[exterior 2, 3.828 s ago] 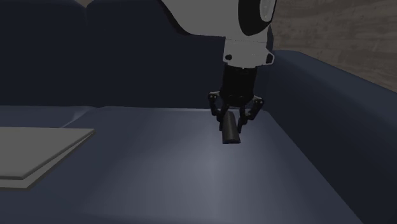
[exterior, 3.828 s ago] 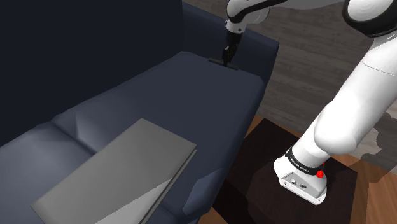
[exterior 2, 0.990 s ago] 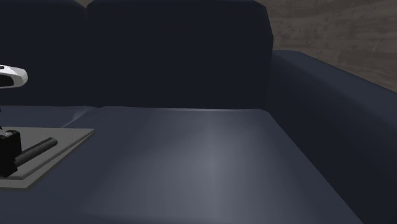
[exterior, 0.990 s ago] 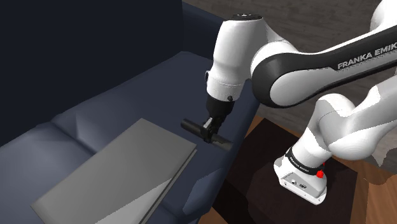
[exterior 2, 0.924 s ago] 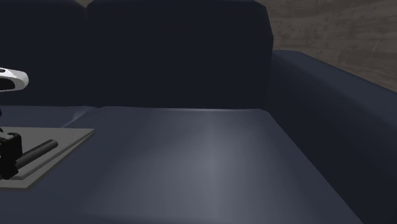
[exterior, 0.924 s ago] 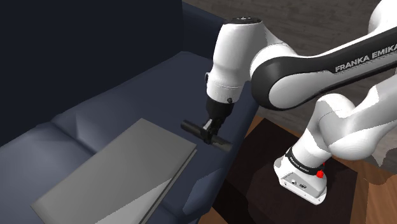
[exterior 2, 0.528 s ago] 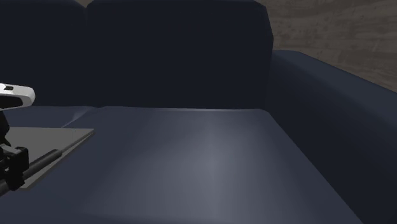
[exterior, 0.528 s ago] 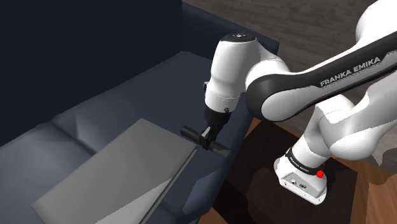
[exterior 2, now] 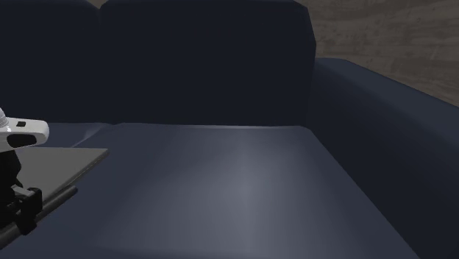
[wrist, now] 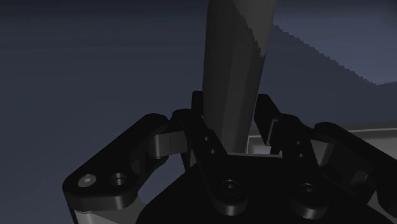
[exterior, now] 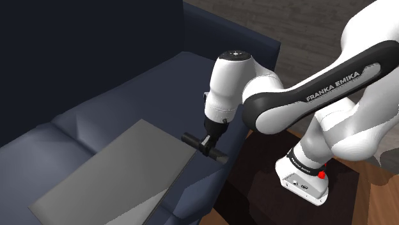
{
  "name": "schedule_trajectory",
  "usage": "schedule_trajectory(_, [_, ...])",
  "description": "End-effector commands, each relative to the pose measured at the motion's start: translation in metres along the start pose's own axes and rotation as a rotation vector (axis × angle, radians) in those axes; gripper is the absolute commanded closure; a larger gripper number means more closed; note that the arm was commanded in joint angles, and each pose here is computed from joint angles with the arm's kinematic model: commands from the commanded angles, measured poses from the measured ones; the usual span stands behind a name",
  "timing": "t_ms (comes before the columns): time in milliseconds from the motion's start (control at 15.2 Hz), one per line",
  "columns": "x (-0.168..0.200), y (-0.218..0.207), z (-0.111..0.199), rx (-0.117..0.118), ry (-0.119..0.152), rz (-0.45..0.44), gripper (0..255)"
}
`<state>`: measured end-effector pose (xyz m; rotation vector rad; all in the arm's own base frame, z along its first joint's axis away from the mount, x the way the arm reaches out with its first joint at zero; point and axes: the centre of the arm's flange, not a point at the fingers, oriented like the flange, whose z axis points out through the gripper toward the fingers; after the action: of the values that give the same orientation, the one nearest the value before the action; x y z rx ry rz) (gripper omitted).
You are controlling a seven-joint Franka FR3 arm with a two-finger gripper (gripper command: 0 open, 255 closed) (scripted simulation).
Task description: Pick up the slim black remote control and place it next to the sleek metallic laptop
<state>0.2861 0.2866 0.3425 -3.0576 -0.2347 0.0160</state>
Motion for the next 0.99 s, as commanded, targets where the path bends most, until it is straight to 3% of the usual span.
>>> schedule_trajectory(0, [0.0, 0.0, 0.003, 0.001, 0.002, 0.0, 255])
schedule_trajectory(330, [0.0, 0.0, 0.003, 0.001, 0.002, 0.0, 255])
schedule_trajectory(396, [0.0, 0.0, 0.003, 0.001, 0.002, 0.0, 0])
schedule_trajectory(726, [0.0, 0.0, 0.003, 0.001, 0.002, 0.0, 0])
schedule_trajectory(924, [0.0, 0.0, -0.037, 0.001, 0.002, 0.0, 0])
